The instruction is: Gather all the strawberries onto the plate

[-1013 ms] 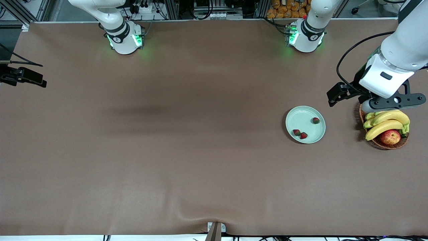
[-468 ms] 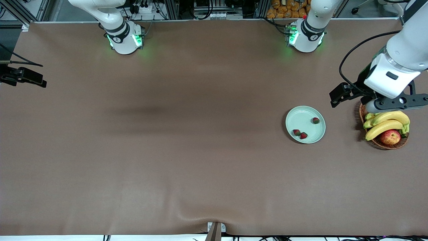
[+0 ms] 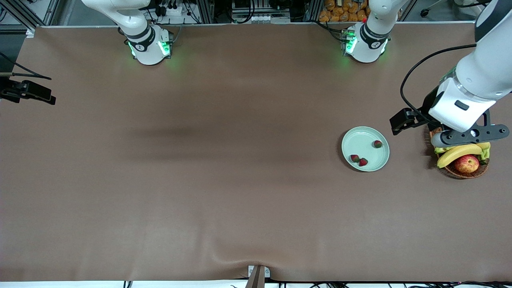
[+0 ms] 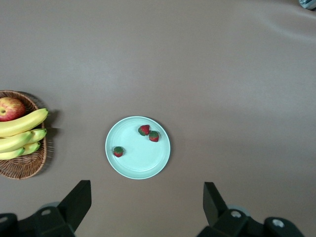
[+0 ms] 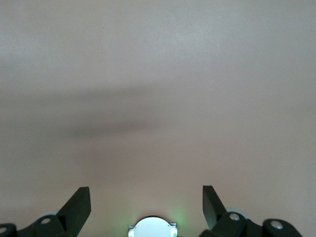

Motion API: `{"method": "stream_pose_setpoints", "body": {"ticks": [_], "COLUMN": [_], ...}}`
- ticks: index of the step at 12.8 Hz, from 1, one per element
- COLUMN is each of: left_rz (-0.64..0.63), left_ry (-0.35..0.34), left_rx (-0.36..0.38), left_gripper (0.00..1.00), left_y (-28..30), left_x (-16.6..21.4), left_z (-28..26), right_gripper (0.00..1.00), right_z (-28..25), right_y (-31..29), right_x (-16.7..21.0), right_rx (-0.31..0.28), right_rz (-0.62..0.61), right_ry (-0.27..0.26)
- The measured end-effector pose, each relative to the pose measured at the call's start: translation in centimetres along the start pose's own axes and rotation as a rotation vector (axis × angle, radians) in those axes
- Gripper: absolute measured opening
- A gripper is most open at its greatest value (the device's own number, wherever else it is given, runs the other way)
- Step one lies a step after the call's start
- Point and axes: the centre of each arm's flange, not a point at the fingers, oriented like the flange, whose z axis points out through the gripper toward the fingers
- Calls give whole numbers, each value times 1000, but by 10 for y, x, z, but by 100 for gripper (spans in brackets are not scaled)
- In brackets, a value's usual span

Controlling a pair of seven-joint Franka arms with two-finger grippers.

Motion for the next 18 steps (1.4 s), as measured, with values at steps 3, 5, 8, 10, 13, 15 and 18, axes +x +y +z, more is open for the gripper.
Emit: {"method": "stream_pose_setpoints", "body": {"ticks": [3,5,8,10,13,15,18], "left_rz": [-3,-12,-22,-35,-72,-91,-102], "left_ry": [-1,-10,2,7,-4,-29,-53], "left_rx": [25,15,1,-13,-35,-19,-5], "left_gripper": [100,100,100,100,100,100,100], "left_y": [5,5,-14,-27,-61,-79,-87], "left_x": [0,0,-1,-3,-7,-17,-44], "left_z": [-6,-10,-25,-36,-46,-46,-47], "right_gripper": [100,100,100,100,100,100,100], "right_z": [0,0,0,0,0,0,0], "right_y": [0,0,0,0,0,0,0], "right_x": [0,0,0,0,0,0,0], "right_rx": [0,-1,-1,-1,-1,-1,-1], "right_rz": [0,0,0,0,-1,-1,-1], "right_ry": [0,0,0,0,0,0,0]}}
